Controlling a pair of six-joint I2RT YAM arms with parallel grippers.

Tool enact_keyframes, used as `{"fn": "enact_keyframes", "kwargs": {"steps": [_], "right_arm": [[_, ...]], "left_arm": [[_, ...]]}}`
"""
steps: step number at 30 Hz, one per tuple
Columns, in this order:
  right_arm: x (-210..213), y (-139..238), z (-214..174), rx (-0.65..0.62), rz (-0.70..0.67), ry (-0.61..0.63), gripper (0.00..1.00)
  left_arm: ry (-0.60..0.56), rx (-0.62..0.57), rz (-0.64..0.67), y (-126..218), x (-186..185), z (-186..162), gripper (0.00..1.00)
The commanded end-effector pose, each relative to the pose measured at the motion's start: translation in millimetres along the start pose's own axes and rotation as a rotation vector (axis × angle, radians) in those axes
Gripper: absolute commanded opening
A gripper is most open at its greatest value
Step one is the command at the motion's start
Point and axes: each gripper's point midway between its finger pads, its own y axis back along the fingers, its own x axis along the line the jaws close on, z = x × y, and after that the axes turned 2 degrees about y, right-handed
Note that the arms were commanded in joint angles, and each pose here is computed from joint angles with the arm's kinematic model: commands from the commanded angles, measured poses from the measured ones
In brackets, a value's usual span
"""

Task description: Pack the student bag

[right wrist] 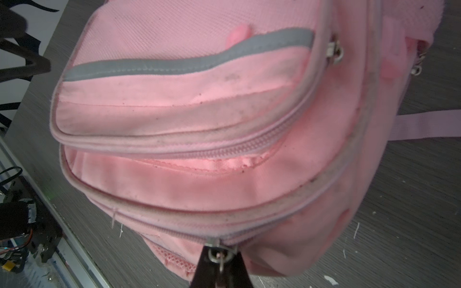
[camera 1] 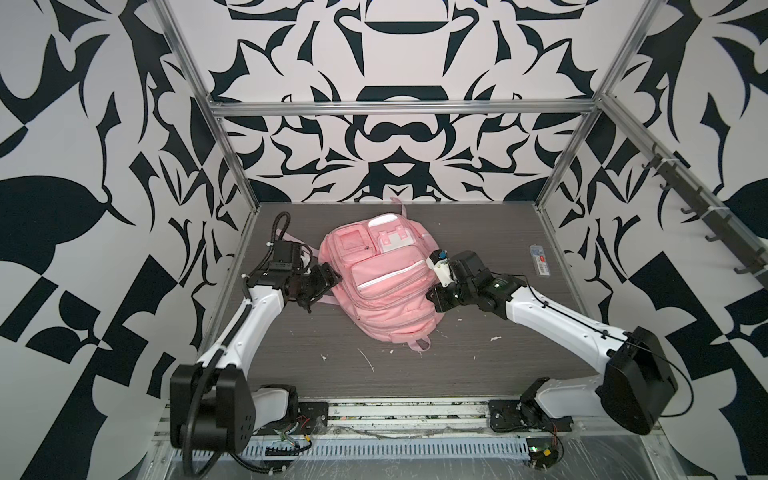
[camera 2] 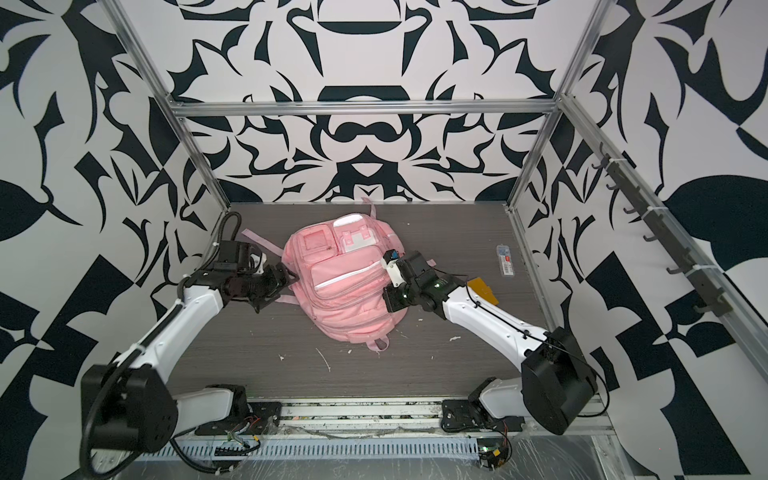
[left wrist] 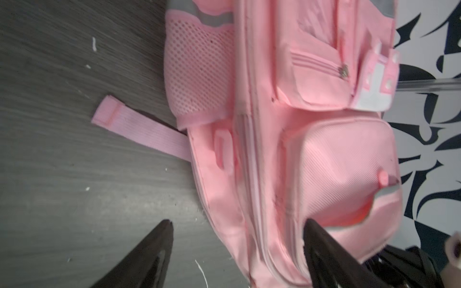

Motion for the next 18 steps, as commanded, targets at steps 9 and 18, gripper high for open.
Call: {"fn": "enact_keyframes", "kwargs": {"steps": [9, 18], "right_arm": [[76, -5, 43, -0.068, 0.144, 0.110, 0.00], [112, -14, 31, -0.041, 0.194, 0.168, 0.00]], "left_arm": [[0.181, 0.142, -0.065, -8, -16, -101, 0.94], [0.185, 0.109, -0.123, -28, -47, -77, 0.98]]}}
